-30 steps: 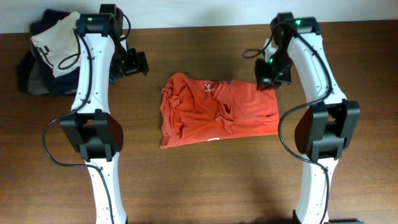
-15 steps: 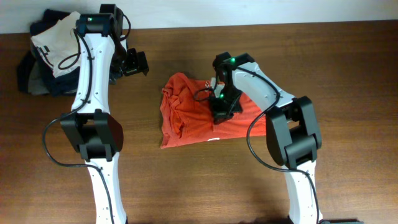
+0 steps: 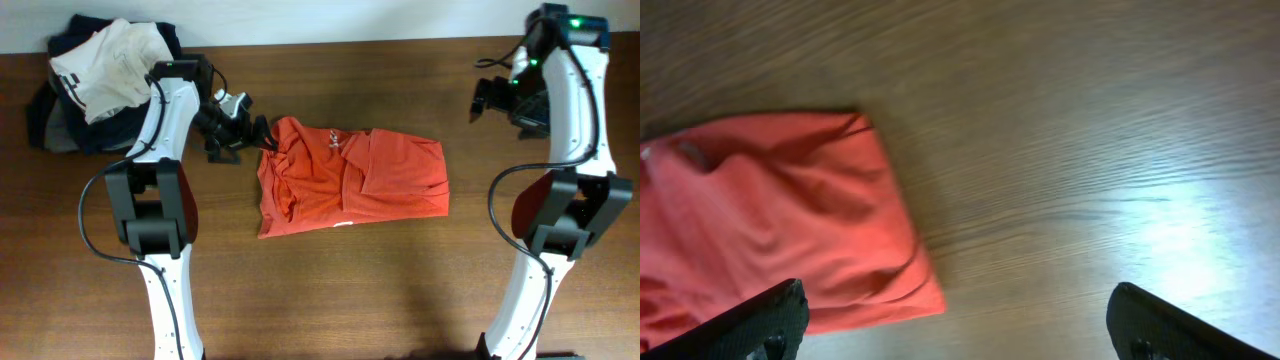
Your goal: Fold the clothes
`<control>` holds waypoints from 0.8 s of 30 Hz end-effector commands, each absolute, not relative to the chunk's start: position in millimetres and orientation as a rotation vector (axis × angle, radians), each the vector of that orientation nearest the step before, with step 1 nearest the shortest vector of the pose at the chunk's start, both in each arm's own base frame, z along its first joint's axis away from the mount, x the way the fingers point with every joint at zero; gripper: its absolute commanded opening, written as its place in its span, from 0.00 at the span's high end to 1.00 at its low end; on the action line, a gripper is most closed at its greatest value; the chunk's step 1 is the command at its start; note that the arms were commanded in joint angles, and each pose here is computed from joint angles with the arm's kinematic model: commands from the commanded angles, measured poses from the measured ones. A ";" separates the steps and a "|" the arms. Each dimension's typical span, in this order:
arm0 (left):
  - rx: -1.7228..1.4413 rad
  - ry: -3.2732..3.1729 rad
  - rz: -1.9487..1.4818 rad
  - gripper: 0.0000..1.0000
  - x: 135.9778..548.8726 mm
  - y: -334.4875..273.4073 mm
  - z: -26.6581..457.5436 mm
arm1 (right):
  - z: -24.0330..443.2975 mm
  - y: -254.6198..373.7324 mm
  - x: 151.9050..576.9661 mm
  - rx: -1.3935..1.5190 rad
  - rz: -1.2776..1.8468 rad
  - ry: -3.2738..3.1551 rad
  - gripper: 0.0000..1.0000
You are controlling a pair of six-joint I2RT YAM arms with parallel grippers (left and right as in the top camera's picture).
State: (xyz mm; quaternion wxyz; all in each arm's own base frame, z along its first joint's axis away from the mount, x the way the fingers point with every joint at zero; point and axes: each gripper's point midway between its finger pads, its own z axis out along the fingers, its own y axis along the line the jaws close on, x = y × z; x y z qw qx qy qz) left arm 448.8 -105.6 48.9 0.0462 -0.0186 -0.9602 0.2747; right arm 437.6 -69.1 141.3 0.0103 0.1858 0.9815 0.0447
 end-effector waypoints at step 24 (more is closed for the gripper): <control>0.227 -3.217 0.181 0.99 473.3 -85.9 139.4 | 150.2 -56.5 430.0 0.584 0.206 3.082 0.01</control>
